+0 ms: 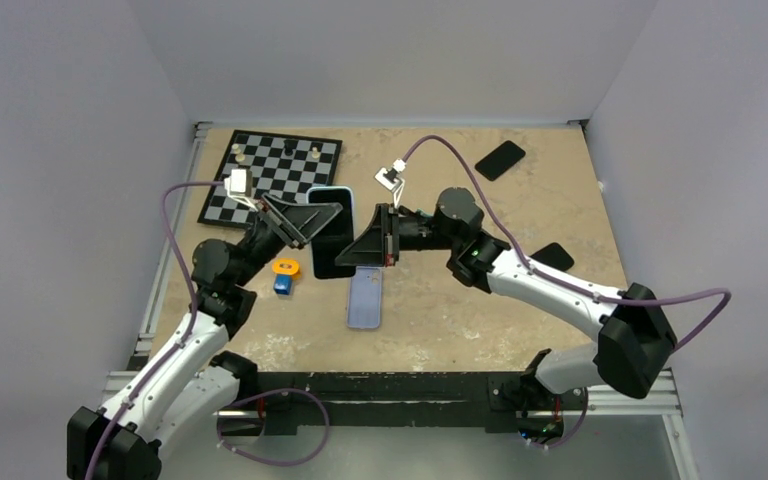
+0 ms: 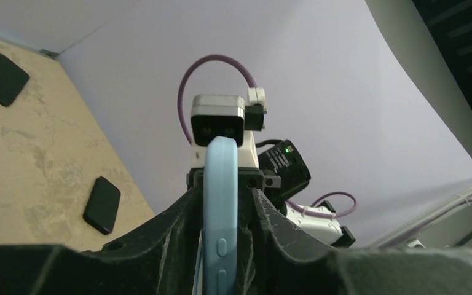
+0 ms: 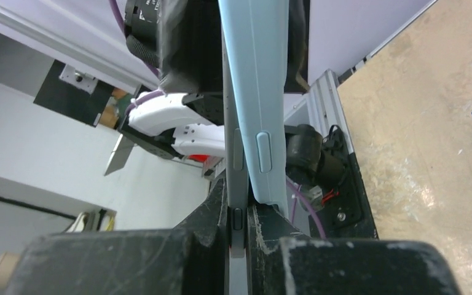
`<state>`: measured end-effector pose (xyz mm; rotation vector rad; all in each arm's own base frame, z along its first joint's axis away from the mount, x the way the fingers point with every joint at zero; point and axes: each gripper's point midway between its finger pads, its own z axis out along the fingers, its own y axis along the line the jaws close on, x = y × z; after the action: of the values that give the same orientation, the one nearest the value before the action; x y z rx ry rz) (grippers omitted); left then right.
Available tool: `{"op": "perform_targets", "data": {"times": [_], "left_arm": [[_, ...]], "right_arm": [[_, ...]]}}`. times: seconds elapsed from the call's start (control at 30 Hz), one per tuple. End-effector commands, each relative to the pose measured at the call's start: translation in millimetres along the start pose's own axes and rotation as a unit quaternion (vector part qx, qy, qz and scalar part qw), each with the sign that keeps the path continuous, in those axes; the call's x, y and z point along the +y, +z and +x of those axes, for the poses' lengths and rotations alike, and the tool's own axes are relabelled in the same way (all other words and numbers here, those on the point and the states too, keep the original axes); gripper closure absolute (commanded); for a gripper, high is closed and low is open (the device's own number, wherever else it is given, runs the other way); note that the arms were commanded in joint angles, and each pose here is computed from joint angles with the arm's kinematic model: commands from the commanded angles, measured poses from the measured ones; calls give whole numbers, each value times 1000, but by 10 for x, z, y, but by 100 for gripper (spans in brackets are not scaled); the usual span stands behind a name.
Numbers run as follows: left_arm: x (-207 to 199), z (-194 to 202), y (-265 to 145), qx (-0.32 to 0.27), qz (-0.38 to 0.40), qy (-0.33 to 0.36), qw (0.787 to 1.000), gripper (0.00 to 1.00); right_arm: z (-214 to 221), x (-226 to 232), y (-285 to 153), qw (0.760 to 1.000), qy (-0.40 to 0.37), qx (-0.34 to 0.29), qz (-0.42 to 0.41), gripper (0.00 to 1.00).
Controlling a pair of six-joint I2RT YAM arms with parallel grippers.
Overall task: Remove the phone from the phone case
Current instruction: Remove the phone case from the phone.
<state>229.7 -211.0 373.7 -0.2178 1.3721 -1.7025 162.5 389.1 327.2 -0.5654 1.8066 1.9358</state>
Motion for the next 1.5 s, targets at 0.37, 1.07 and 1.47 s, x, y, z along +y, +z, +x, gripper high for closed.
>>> {"op": "perform_targets", "data": {"times": [0.37,1.07,1.47], "left_arm": [[-390,769,-562,197,170,131,957,14],[-336,901,-671,261,159,213,928,32],[-125,820,-506,240,100,200,945,64]], "right_arm": [[-2,566,-492,991,-35,59,-115,100],[95,801,-668,984,-51,86,-148,100],[60,820,-643,984,-54,78,-152,100]]}}
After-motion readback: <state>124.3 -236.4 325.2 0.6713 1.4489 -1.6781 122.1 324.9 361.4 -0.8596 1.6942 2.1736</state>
